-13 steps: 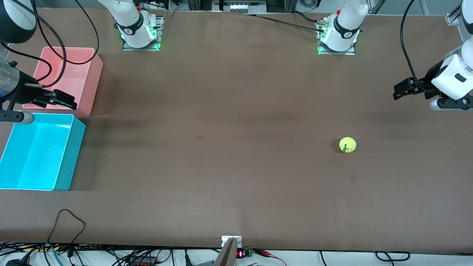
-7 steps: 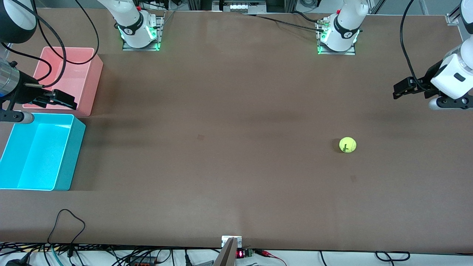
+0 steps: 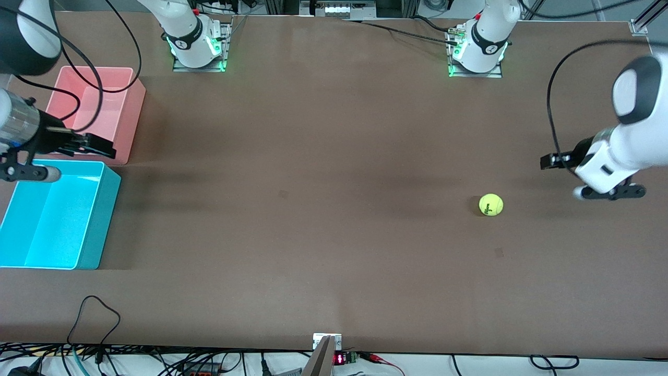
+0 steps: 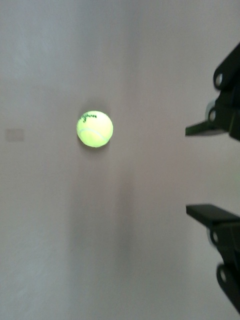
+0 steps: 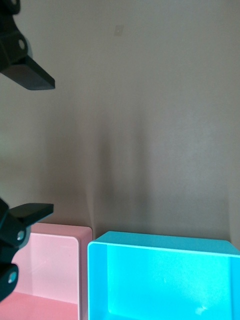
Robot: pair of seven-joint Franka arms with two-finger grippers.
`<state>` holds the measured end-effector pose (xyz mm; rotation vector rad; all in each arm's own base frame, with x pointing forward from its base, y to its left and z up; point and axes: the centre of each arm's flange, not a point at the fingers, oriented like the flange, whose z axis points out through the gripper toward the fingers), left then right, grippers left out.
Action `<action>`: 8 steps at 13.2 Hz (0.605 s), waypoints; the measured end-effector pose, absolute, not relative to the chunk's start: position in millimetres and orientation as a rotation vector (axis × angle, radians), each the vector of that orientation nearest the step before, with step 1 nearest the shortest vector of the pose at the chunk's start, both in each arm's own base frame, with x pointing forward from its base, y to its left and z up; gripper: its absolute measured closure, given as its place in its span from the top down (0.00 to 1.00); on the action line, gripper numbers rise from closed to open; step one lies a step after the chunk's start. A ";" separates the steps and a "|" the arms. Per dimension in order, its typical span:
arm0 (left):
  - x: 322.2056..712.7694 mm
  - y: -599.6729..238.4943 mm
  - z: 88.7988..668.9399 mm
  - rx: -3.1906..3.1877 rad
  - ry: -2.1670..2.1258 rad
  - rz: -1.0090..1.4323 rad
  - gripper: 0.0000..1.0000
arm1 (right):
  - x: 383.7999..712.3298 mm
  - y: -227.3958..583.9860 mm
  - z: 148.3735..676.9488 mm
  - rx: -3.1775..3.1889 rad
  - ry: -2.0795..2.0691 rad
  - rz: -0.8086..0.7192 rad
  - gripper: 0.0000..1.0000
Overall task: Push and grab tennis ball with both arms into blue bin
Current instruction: 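Lower the left gripper beside the tennis ball while the right gripper advances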
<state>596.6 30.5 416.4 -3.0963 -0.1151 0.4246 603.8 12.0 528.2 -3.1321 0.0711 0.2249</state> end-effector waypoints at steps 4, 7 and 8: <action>613.1 59.1 351.6 -3.129 0.159 0.459 0.10 | 613.4 24.4 471.3 -3.122 0.039 0.373 1.00; 621.6 91.4 302.6 -3.116 0.713 0.425 0.01 | 620.3 37.3 418.7 -3.119 0.007 0.425 1.00; 623.5 96.3 285.2 -3.083 0.917 0.419 0.01 | 618.5 40.4 402.3 -3.119 -0.001 0.434 1.00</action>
